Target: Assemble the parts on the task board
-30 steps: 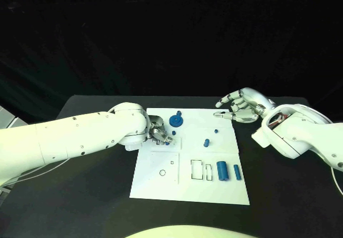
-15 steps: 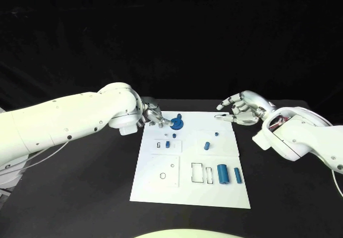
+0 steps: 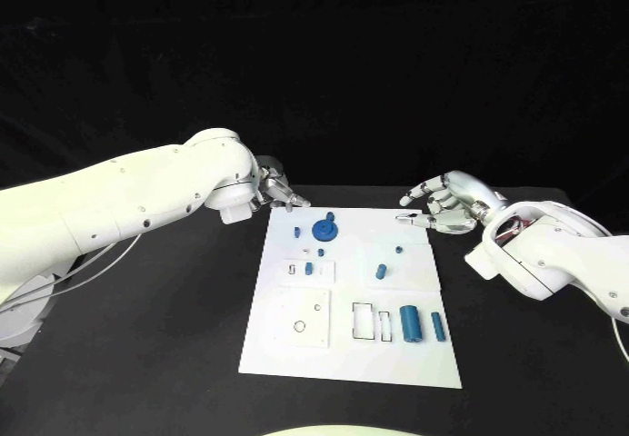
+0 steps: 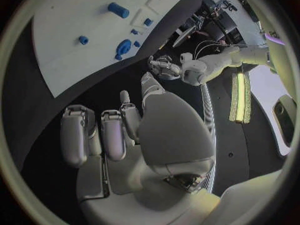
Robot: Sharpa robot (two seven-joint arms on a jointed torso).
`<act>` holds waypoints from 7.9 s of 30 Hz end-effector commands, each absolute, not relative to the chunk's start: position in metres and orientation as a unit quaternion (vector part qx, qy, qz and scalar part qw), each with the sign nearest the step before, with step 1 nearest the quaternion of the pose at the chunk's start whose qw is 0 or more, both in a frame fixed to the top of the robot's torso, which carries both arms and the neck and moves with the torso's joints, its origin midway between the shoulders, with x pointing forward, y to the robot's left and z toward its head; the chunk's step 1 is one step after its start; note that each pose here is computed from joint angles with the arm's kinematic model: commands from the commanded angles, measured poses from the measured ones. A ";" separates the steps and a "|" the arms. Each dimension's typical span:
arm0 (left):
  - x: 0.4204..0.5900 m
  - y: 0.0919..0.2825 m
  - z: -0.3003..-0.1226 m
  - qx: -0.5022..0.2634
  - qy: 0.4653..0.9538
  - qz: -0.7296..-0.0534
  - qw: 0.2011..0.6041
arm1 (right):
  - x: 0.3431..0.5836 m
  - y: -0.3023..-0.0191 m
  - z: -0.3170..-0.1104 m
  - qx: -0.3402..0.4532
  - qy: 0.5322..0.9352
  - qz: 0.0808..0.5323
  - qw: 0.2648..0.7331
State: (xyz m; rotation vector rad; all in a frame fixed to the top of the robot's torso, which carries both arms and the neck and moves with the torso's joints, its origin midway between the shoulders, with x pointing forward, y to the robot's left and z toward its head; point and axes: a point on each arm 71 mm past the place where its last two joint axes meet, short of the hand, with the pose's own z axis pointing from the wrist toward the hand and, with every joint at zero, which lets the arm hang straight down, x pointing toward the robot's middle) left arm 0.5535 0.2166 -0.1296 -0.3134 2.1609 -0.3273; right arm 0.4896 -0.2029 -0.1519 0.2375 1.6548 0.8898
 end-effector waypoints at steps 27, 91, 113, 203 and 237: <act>0.585 0.212 -0.174 -0.106 0.904 -0.089 0.405 | 0.488 -0.198 -0.152 0.090 0.711 0.385 0.582; 0.582 0.211 -0.193 -0.110 0.923 -0.096 0.357 | 0.489 -0.196 -0.153 0.088 0.714 0.383 0.580; 0.581 0.211 -0.194 -0.119 0.923 -0.112 0.348 | 0.489 -0.196 -0.153 0.088 0.716 0.382 0.578; 0.481 0.211 -0.213 -0.020 0.895 -0.148 0.421 | 0.488 -0.207 -0.154 0.095 0.710 0.381 0.584; 0.478 0.215 -0.217 -0.024 0.900 -0.130 0.415 | 0.487 -0.208 -0.154 0.096 0.711 0.380 0.584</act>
